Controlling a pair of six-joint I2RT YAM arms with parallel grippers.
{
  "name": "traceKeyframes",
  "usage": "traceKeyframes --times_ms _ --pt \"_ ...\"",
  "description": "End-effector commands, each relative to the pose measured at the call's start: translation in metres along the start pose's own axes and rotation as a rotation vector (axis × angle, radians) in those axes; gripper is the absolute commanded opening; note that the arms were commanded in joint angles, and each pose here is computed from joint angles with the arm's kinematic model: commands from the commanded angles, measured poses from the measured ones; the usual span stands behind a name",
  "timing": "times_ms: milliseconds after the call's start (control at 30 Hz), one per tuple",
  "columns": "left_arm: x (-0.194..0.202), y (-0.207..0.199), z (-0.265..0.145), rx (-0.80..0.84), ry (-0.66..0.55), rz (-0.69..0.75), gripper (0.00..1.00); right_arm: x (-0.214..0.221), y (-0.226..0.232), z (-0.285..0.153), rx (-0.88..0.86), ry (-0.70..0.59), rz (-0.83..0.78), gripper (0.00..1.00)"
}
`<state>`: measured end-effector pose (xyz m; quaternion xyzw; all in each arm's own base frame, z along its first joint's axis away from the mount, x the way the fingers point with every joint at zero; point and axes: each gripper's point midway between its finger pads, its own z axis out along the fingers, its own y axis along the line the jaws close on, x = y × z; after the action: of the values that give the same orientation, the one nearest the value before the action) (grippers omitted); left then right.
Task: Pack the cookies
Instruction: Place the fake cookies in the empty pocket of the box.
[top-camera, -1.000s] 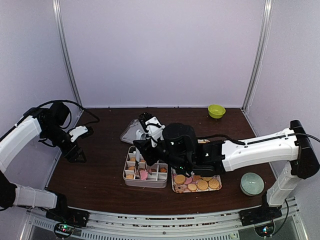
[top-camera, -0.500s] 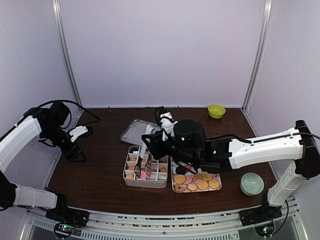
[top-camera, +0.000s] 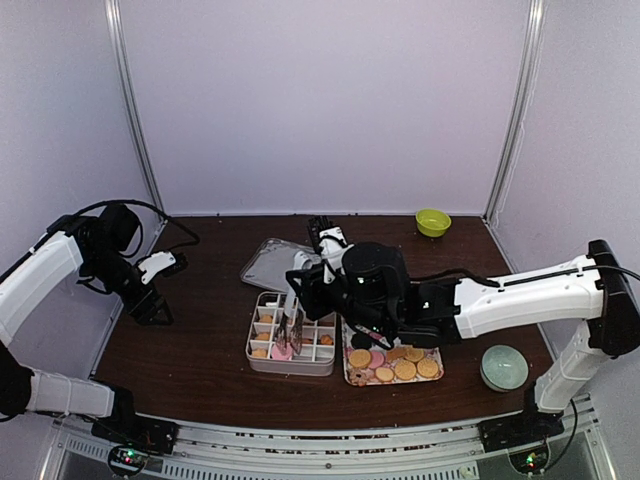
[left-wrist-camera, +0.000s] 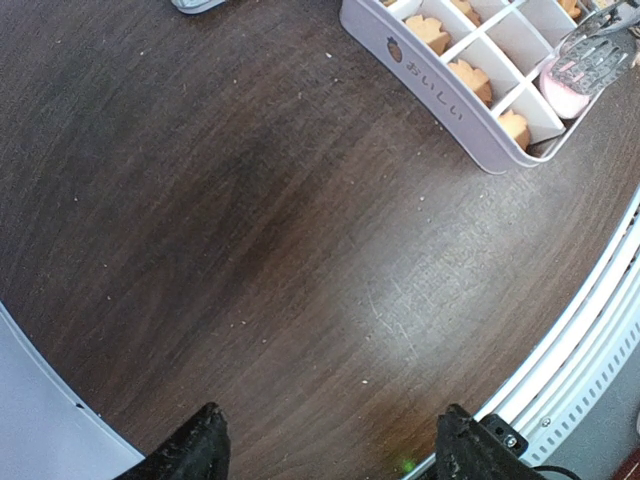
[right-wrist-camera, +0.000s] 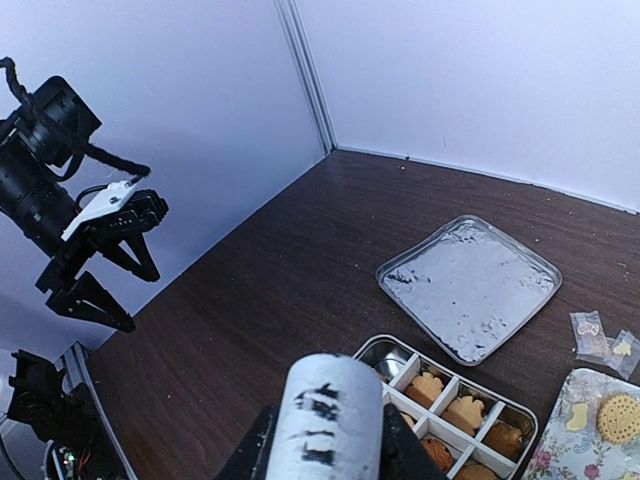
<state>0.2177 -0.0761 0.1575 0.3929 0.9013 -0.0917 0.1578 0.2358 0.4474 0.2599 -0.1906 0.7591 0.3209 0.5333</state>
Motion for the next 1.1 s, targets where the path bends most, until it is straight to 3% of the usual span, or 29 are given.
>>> traceKeyframes --times_ms 0,233,533,800,1067 --pt "-0.003 0.0 -0.001 0.003 -0.02 0.011 0.73 -0.003 -0.001 0.005 0.022 -0.007 -0.028 0.28" --pt "-0.003 0.0 -0.002 0.004 -0.021 0.013 0.73 0.003 0.007 0.005 -0.009 -0.001 -0.026 0.27" --pt "-0.003 0.0 -0.002 0.006 -0.021 0.011 0.73 -0.032 0.006 -0.015 -0.008 -0.075 -0.026 0.26" --pt "-0.005 0.001 -0.002 0.006 -0.024 0.012 0.73 -0.05 -0.05 -0.057 0.144 -0.111 -0.067 0.27" --pt "-0.007 0.002 -0.003 0.004 -0.028 0.008 0.74 -0.01 -0.124 -0.105 0.303 -0.056 -0.048 0.29"
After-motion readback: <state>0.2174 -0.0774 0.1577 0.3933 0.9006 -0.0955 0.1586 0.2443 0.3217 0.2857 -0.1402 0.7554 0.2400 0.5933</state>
